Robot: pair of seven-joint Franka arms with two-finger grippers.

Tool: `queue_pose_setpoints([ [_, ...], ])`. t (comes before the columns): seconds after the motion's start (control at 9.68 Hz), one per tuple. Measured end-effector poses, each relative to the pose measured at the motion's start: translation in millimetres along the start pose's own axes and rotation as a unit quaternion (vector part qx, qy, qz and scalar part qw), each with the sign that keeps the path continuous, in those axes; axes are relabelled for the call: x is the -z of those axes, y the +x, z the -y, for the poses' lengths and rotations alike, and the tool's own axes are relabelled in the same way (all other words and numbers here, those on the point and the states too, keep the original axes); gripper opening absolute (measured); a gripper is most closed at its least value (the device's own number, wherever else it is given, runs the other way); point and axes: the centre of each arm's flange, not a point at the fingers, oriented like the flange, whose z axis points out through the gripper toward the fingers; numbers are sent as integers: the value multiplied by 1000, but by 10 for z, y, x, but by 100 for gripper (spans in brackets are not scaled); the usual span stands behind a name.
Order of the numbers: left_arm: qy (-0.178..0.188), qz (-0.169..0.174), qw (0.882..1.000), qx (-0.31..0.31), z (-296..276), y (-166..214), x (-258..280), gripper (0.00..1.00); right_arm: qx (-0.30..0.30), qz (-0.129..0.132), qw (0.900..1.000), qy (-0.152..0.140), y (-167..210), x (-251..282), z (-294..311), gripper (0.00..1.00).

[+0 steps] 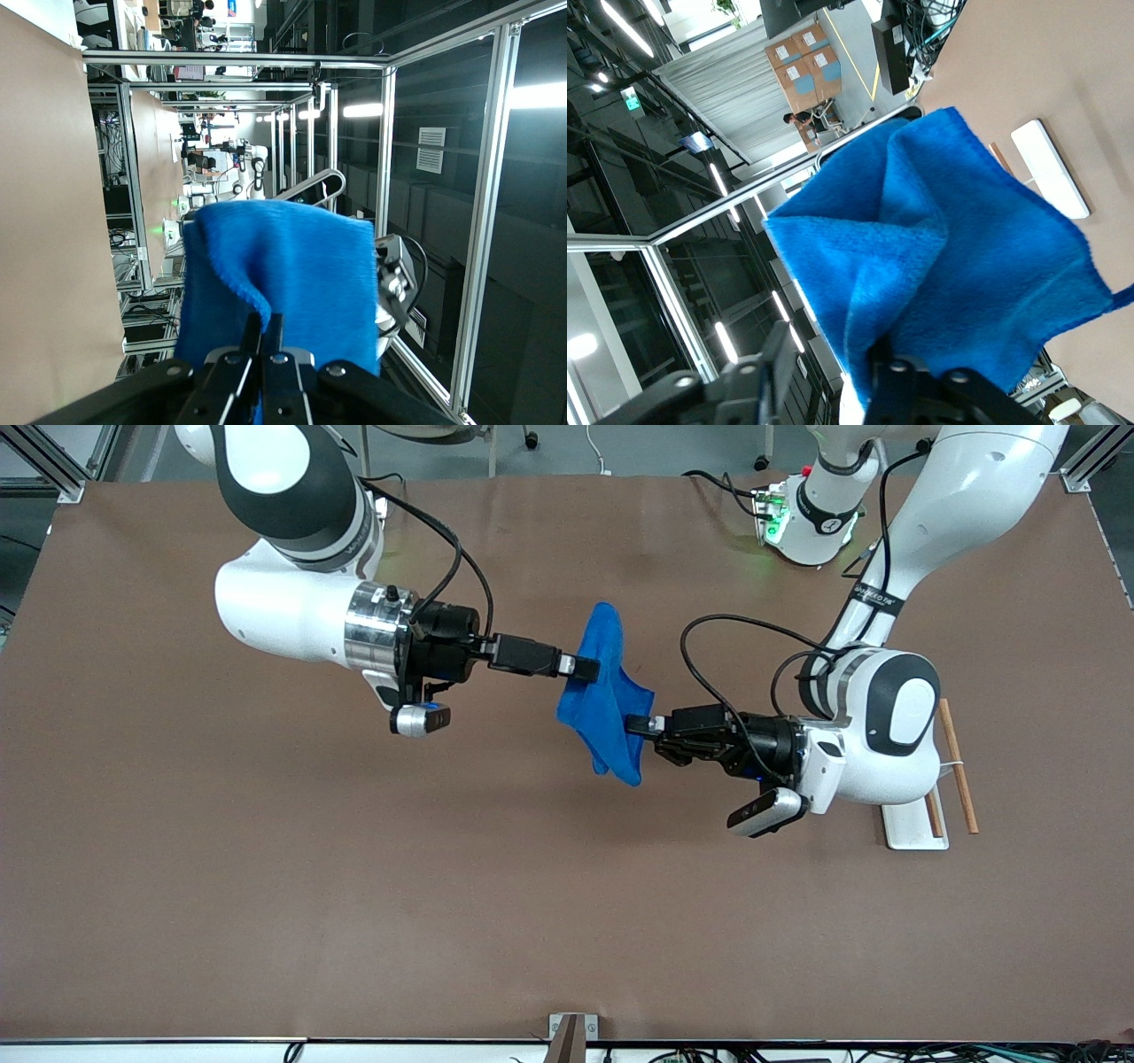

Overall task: Right arm passes towel to left arm to hang
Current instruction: 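Open the right gripper and withdraw it while the left gripper pulls the towel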

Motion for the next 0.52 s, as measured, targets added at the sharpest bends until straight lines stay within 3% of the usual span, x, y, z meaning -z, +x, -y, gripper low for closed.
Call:
queue_pose_setpoints([
  [0.31, 45, 6, 999, 26, -126, 26, 228, 2, 42, -41, 997, -59, 308, 299, -73, 98],
  [0.52, 123, 9, 990, 70, -190, 32, 439, 2, 74, -83, 987, -118, 651, 749, -138, 100],
])
